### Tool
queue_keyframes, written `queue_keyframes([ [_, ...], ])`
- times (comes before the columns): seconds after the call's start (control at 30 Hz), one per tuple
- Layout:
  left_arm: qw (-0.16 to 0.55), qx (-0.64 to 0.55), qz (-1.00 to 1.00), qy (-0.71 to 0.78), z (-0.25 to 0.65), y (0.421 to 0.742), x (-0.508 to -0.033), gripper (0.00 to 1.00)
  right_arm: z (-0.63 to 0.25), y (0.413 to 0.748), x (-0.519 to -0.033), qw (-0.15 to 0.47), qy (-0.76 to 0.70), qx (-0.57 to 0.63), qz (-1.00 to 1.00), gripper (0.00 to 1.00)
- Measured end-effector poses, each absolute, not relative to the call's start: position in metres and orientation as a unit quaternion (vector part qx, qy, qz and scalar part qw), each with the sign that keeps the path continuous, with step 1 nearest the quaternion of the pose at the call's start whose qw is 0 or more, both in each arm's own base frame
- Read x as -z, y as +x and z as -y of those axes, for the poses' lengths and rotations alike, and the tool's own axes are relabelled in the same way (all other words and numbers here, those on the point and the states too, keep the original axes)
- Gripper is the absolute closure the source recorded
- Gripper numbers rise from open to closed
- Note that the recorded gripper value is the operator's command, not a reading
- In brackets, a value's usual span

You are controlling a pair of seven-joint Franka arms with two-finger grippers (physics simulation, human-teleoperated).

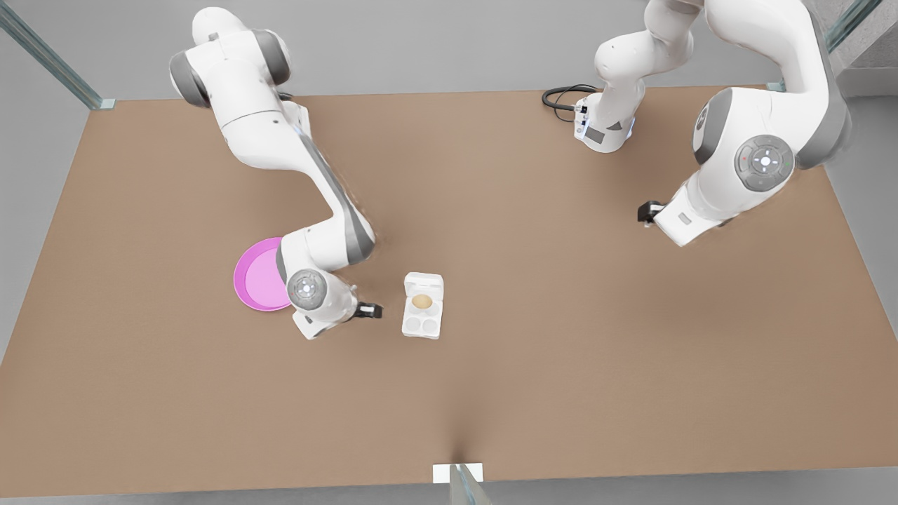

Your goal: Pack egg into the box and close the box lid

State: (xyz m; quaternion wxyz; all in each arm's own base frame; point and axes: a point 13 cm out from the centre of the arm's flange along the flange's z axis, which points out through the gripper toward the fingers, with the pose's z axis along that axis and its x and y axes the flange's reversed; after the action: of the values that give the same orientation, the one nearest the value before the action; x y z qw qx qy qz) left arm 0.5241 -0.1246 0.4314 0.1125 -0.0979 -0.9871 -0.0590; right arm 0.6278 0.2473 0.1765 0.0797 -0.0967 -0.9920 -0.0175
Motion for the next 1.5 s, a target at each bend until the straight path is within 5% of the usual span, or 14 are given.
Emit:
queue_keyframes([
  [0.13, 0.123, 0.057, 0.966, -0.222, 0.307, 0.450, -0.405, 0.00, 0.015, 0.655, -0.280, 0.043, -0.203, 0.013, 0.978, 0.00],
  [0.2, 0.139, 0.047, 0.960, -0.236, 0.353, 0.442, -0.365, 0.00, 0.040, 0.643, -0.347, 0.015, -0.187, 0.015, 0.982, 0.00],
  [0.33, 0.148, 0.064, 0.958, -0.236, 0.410, 0.435, -0.275, 0.00, 0.039, 0.619, -0.408, -0.002, -0.135, 0.024, 0.990, 0.00],
  [0.53, 0.102, 0.073, 0.971, -0.202, 0.471, 0.446, -0.187, 0.00, 0.046, 0.611, -0.410, 0.000, -0.078, 0.014, 0.997, 0.00],
  [0.9, 0.032, 0.062, 0.992, -0.100, 0.494, 0.492, -0.125, 0.00, 0.051, 0.620, -0.397, -0.008, -0.009, 0.000, 1.000, 0.00],
  [1.23, -0.034, 0.038, 0.999, 0.002, 0.485, 0.577, -0.133, 0.00, 0.054, 0.619, -0.394, -0.005, 0.021, -0.001, 1.000, 0.00],
  [1.4, -0.043, 0.036, 0.998, 0.023, 0.474, 0.593, -0.131, 0.00, 0.052, 0.617, -0.389, -0.002, 0.034, -0.001, 0.999, 0.00],
  [1.5, -0.039, 0.028, 0.996, 0.070, 0.418, 0.633, -0.177, 0.00, 0.053, 0.617, -0.388, -0.002, 0.039, -0.001, 0.999, 0.00],
])
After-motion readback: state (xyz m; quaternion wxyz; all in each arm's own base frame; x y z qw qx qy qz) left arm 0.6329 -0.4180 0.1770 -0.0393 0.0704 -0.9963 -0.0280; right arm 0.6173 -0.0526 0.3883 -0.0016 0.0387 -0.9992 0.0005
